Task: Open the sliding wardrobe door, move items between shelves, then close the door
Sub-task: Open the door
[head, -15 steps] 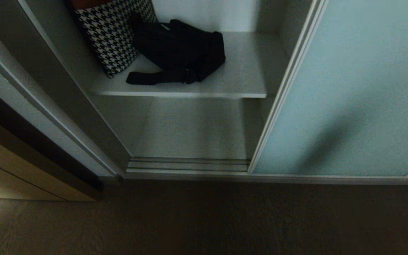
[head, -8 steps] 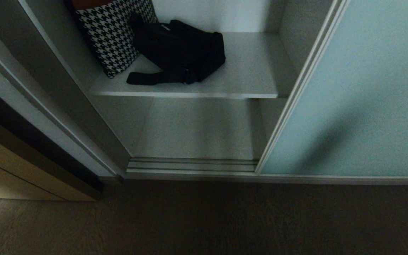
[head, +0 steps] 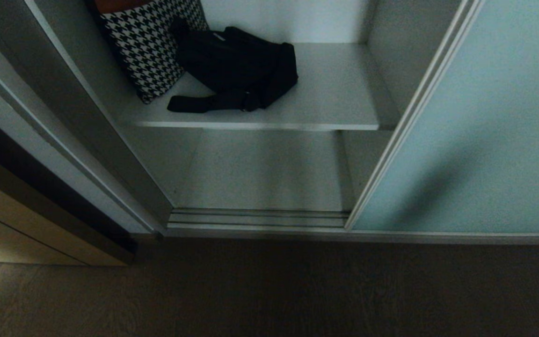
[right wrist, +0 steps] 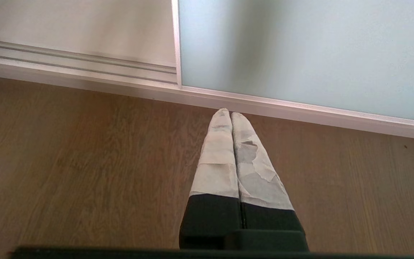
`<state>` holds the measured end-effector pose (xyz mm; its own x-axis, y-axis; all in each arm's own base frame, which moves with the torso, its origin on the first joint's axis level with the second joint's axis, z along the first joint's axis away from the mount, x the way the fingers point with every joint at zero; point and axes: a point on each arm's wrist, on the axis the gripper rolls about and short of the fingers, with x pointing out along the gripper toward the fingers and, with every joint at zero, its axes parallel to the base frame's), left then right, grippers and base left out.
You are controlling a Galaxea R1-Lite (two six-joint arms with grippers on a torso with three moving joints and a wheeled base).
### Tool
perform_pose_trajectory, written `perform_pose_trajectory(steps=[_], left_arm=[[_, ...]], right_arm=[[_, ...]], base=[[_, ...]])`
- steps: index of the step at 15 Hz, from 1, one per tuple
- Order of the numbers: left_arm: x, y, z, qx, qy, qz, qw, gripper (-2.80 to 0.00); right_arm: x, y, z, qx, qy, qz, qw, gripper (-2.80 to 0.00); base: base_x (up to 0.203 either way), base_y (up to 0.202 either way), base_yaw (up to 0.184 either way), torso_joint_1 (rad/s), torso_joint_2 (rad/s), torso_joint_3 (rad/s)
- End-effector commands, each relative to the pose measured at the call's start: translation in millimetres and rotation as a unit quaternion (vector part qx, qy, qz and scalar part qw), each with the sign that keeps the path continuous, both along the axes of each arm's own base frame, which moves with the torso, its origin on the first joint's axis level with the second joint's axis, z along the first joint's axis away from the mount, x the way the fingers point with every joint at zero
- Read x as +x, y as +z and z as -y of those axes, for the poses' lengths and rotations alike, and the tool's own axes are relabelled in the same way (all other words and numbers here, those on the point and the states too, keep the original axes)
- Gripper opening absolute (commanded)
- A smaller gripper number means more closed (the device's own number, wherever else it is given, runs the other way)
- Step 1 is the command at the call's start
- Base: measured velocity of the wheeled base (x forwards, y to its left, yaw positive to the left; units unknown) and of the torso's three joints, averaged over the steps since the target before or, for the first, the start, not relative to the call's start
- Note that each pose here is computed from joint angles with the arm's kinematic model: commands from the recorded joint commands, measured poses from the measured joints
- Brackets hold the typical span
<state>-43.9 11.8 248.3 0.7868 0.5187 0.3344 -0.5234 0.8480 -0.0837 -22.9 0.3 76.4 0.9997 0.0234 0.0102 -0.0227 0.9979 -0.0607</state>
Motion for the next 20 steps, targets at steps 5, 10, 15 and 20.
perform_pose_trajectory(steps=[5, 10, 15, 20], left_arm=[[2.5, -113.1, 8.1, 0.073, -0.164, -0.069, 0.9813, -2.80], [21.2, -169.2, 12.6, 0.035, -0.277, -0.171, 0.9448, -2.80], [21.2, -173.8, 12.1, 0.027, -0.269, -0.190, 0.9436, -2.80], [21.3, -173.1, 12.0, 0.011, -0.268, -0.183, 0.9456, -2.80]], right_arm=[[-0.1, 0.0, 0.0, 0.000, 0.001, 0.001, 1.000, -2.80], [0.0, 0.0, 0.0, 0.000, 0.001, 0.000, 1.000, -2.80], [-0.1, 0.0, 0.0, 0.000, 0.001, 0.001, 1.000, -2.80], [0.0, 0.0, 0.0, 0.000, 0.001, 0.000, 1.000, -2.80]], base=[[0.000, 0.000, 0.000, 0.000, 0.00, 0.000], [0.000, 0.000, 0.000, 0.000, 0.00, 0.000], [0.000, 0.000, 0.000, 0.000, 0.00, 0.000], [0.000, 0.000, 0.000, 0.000, 0.00, 0.000]])
